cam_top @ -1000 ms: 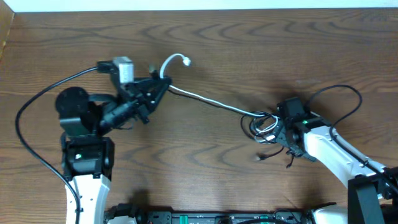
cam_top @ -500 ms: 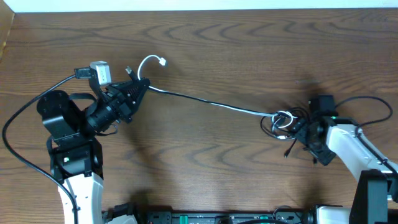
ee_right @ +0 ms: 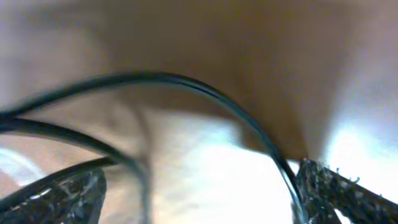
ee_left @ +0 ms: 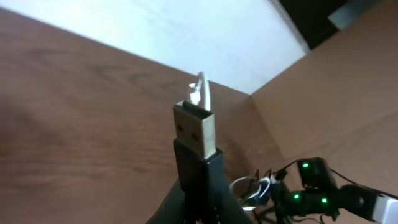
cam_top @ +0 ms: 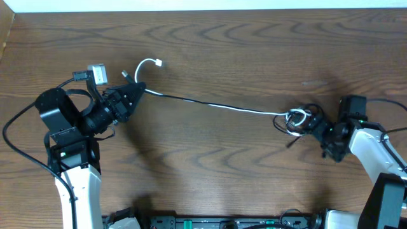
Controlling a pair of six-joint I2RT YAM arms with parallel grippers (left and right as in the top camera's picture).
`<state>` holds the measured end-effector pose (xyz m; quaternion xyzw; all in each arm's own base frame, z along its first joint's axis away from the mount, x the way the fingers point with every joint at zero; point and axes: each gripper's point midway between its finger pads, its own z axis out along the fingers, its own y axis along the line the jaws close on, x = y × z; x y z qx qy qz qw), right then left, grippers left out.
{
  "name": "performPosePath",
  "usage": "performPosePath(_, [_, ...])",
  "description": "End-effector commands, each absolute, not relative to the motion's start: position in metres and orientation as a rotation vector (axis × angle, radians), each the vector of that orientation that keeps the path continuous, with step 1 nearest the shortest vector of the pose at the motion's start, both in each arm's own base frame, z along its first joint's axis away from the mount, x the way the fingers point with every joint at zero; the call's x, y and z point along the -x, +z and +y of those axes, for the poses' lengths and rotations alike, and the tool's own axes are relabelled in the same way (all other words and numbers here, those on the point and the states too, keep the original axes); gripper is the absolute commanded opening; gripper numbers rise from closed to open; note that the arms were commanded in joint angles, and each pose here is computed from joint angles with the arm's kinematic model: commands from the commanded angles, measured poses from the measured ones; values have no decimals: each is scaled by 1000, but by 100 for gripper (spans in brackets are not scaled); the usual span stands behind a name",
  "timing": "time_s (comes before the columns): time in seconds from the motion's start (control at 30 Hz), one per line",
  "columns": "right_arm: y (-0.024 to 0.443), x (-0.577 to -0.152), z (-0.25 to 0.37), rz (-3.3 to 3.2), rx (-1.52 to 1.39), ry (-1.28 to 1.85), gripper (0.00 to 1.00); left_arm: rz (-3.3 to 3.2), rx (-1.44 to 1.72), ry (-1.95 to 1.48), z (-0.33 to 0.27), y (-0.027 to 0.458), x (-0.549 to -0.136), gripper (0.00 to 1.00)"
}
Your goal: Untangle cables
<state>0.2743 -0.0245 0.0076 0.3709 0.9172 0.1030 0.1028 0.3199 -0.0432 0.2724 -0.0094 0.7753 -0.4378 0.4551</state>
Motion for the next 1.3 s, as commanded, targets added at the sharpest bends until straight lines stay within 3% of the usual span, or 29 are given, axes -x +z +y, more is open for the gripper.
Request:
performPosePath(0.0, [19,-292,21,2712,-799,705,92,1912,17,-977,-31,273,-324,8])
performPosePath(0.33, [95,-329,113,2384,-119,1277,94,1946,-128,-1048,-74,267,-317,8])
performPosePath(0.57, [138,-338,148,2188,103,1435,96,1986,-219,-1098,-109,258,-313,8])
performPosePath(0.73, [147,-338,160,2161,127,1468,97,2039,-260,-1122,-132,243,-314,17])
performPosePath(1.17, [129,-339,161,2240,77,1384,99,2090,-417,-1239,-187,214,-313,17])
performPosePath(1.27, [122,-336,165,2271,82,1353,99,2075,-461,-1254,-198,213,-311,21])
